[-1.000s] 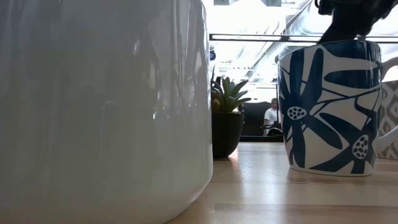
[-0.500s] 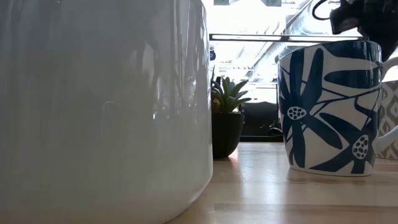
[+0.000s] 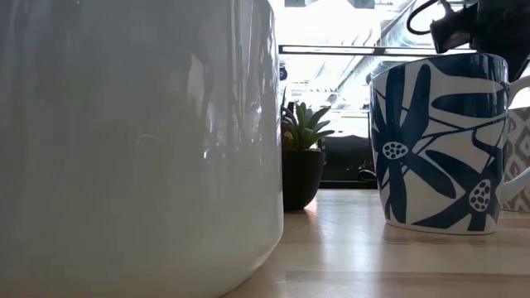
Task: Place coffee mugs
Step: Move the gray patterned mug to the center of the table
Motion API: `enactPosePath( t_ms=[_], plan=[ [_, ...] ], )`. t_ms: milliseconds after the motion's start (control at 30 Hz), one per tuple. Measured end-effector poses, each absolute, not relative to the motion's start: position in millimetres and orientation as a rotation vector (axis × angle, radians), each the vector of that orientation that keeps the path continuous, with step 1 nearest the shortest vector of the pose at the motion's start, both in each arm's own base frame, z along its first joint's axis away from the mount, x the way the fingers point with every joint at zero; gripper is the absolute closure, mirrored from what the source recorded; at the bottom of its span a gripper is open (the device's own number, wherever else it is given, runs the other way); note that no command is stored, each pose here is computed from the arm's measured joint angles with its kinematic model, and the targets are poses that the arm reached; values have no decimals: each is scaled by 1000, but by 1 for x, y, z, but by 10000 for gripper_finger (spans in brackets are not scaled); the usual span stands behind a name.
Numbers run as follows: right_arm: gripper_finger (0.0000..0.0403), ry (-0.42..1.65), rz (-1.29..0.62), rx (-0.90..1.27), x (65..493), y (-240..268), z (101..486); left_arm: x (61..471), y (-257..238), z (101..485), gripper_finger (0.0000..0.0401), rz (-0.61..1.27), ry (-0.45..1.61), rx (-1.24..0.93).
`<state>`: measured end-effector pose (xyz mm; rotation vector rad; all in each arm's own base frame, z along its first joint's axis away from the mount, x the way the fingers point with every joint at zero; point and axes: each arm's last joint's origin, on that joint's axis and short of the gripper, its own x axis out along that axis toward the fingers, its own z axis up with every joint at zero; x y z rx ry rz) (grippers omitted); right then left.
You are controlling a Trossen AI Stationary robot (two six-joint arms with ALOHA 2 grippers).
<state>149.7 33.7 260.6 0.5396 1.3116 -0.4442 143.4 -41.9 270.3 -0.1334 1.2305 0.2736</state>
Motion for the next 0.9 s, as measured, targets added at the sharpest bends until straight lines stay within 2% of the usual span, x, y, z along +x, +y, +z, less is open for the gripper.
enactPosePath(
  t_ms=[167, 467, 700, 900],
  plan=[
    [204, 1369, -435, 510, 153, 35, 256, 143, -42, 270, 320, 285, 1224, -125],
    [203, 1422, -415, 340, 164, 36, 245, 144, -41, 270, 320, 294, 1218, -118],
    [203, 1427, -357, 347, 173, 39, 241, 144, -41, 271, 320, 295, 1217, -115],
    [203, 1430, -293, 254, 174, 38, 241, 144, -41, 271, 320, 290, 1215, -87]
  ],
)
